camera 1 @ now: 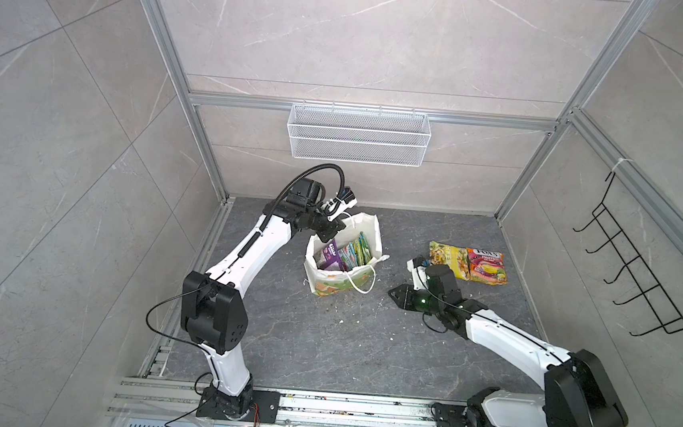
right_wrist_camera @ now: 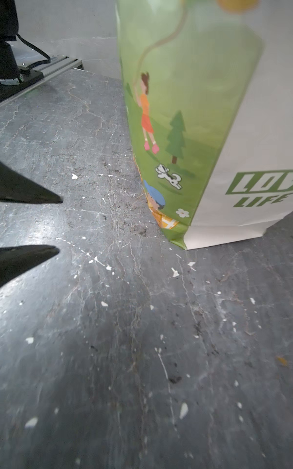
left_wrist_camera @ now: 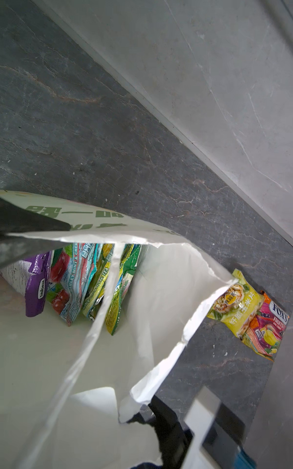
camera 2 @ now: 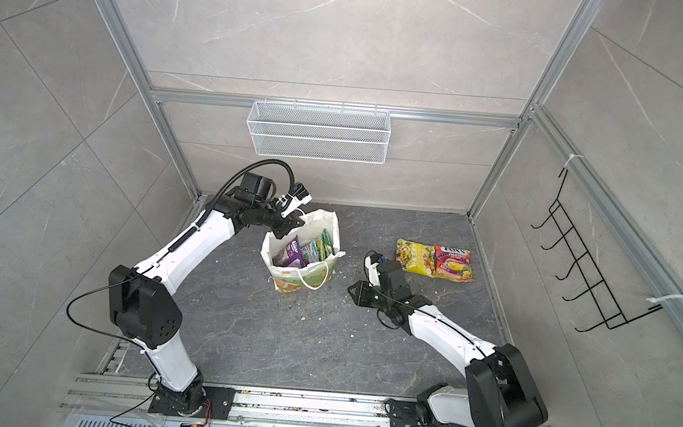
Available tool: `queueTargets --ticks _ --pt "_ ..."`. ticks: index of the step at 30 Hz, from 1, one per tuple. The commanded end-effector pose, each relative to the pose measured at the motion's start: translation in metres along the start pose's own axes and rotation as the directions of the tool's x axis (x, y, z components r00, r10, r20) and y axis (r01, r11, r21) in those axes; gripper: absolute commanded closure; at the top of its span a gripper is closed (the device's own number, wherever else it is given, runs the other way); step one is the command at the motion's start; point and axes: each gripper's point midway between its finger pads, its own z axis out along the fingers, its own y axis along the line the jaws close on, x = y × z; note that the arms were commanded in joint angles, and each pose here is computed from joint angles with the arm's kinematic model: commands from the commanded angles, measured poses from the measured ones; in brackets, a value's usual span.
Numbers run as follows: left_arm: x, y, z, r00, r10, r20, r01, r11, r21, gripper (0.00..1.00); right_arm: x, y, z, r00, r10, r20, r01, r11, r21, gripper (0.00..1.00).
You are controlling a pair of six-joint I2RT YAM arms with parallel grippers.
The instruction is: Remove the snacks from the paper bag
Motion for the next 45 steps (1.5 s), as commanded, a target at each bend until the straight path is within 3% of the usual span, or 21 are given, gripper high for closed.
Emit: queueTargets --ticks 1,10,13,18,26,32,37,45 --pt "-0.037 -0.020 -0.024 0.993 0.059 0.105 -0.057 0.998 -0.025 1.00 0.004 0.003 0.020 0.997 0.081 0.021 -0.081 0.997 -0.003 0.71" --pt "-0.040 -0.048 -0.031 0.986 0.110 0.123 -0.101 0.992 -0.078 1.00 0.009 0.017 0.064 0.955 0.290 0.061 -0.288 0.957 -0.042 0.72" --pt "-0.043 -0.052 -0.038 0.983 0.111 0.148 -0.099 0.991 -0.086 1.00 0.013 0.015 0.075 0.919 0.389 0.069 -0.385 0.920 -0.068 0.72" --pt "-0.042 -0.051 -0.047 0.974 0.133 0.186 -0.108 0.985 -0.135 1.00 0.007 0.006 0.093 0.881 0.451 0.140 -0.444 0.892 -0.078 0.72" --pt "-0.039 -0.048 -0.039 0.966 0.166 0.197 -0.136 0.979 -0.154 1.00 -0.033 0.014 0.137 0.831 0.498 0.250 -0.466 0.867 -0.178 0.72" --pt "-0.039 -0.033 -0.025 0.962 0.214 0.169 -0.176 0.961 -0.213 1.00 -0.071 0.036 0.182 0.827 0.495 0.267 -0.430 0.862 -0.268 0.73" --pt "-0.026 -0.032 -0.017 0.971 0.186 0.147 -0.155 0.967 -0.204 1.00 -0.065 0.025 0.167 0.830 0.473 0.295 -0.423 0.879 -0.220 0.73" --pt "-0.007 -0.045 -0.018 0.980 0.141 0.140 -0.117 0.979 -0.166 1.00 -0.036 -0.014 0.089 0.866 0.356 0.352 -0.365 0.930 -0.043 0.64"
